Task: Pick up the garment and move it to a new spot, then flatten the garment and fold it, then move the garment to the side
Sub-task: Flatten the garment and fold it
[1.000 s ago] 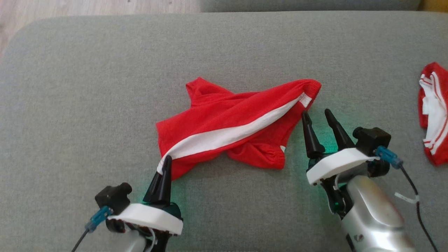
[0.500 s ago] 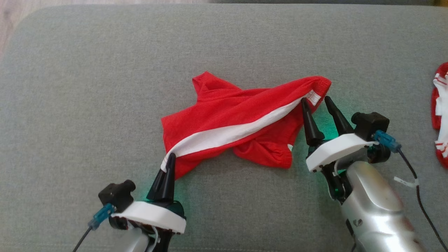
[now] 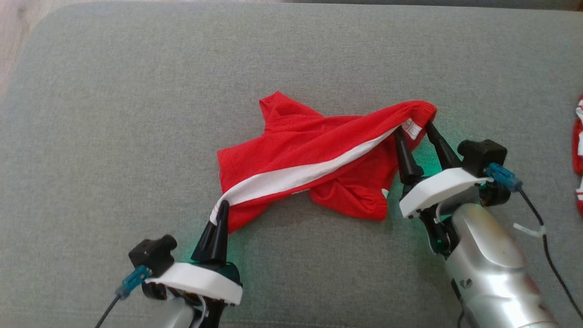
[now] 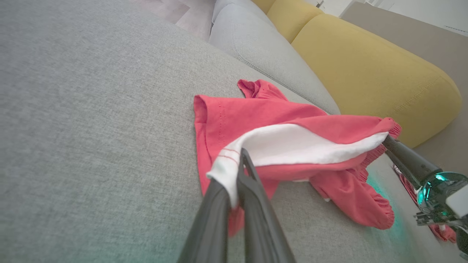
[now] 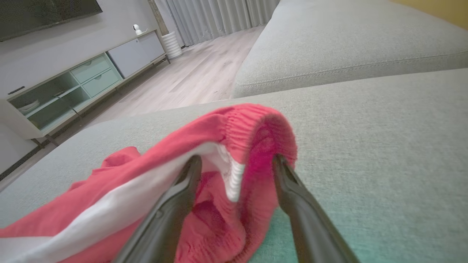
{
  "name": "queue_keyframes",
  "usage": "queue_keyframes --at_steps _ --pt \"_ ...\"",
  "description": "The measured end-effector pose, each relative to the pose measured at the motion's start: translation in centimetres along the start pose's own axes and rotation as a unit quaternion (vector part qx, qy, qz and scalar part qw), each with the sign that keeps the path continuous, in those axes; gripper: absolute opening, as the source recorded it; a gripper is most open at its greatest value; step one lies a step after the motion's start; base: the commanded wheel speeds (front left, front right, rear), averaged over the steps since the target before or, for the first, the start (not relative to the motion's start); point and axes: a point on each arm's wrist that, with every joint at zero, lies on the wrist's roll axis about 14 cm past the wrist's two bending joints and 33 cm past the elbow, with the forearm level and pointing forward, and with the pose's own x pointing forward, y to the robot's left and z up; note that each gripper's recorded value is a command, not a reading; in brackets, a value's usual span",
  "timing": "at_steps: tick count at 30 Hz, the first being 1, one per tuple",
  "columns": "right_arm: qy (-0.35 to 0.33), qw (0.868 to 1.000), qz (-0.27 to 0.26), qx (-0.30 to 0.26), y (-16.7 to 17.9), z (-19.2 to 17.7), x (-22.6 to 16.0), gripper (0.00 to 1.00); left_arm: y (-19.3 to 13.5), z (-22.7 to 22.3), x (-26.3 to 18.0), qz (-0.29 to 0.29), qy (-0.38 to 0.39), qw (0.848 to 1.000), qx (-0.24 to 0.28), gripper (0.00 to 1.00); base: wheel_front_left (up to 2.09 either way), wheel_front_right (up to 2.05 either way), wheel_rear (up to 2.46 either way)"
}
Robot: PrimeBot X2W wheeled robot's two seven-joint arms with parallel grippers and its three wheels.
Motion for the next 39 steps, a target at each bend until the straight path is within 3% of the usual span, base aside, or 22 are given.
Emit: queue_keyframes --at_steps 8,12,14,15,16,17,18,26,29,32,35,36,39 --pt "0.002 1.000 0.017 -0.008 0.9 0.0 0.5 0.97 0.1 -0.2 -0.1 0.003 0.003 1.000 -0.002 0.00 0.00 0.00 0.00" --pt "0.012 1.000 0.023 -0.010 1.3 -0.7 0.6 0.82 0.2 -0.4 -0.1 0.003 0.005 1.000 -0.003 0.00 0.00 0.00 0.00" --pt "0.013 1.000 0.023 -0.007 1.3 -0.7 0.8 0.48 0.2 -0.4 -0.1 0.004 0.006 1.000 -0.004 0.00 0.00 0.00 0.00" --pt "0.012 1.000 0.024 -0.008 1.4 -0.5 1.0 0.40 0.3 -0.4 -0.1 0.005 0.006 1.000 -0.004 0.00 0.00 0.00 0.00" --pt "0.010 1.000 0.025 -0.009 1.4 -0.3 1.2 0.26 0.3 -0.4 -0.1 0.006 0.005 1.000 -0.004 0.00 0.00 0.00 0.00" --pt "0.008 1.000 0.027 -0.010 1.6 -0.1 1.4 0.05 0.3 -0.3 0.0 0.006 0.004 1.000 -0.004 0.00 0.00 0.00 0.00" --pt "0.005 1.000 0.028 -0.010 1.6 0.2 1.6 0.00 0.3 -0.1 0.0 0.006 0.002 1.000 -0.003 0.00 0.00 0.00 0.00" --pt "-0.040 0.999 0.030 -0.008 1.8 3.1 1.4 0.00 0.0 2.1 0.5 -0.002 -0.030 1.000 0.004 0.00 0.00 0.00 0.00" --pt "-0.084 0.996 0.036 -0.004 2.4 5.9 0.1 0.00 -1.0 6.8 0.8 -0.026 -0.092 0.995 0.042 0.00 0.00 0.00 0.00" --pt "-0.117 0.992 0.047 -0.001 3.5 8.2 -1.2 0.00 -2.0 12.4 0.8 -0.049 -0.157 0.982 0.097 0.00 0.00 0.00 0.00" --pt "-0.151 0.987 0.062 0.002 4.7 10.7 -2.6 0.00 -3.9 18.4 0.2 -0.075 -0.226 0.959 0.155 0.00 0.00 0.00 0.00" --pt "-0.151 0.987 0.062 0.002 4.7 10.7 -2.6 0.00 -3.9 18.4 0.2 -0.075 -0.226 0.959 0.155 0.00 0.00 0.00 0.00" --pt "-0.186 0.980 0.075 -0.008 5.5 13.6 -4.1 0.00 -6.0 22.9 -0.9 -0.100 -0.276 0.935 0.200 0.00 0.00 0.00 0.00"
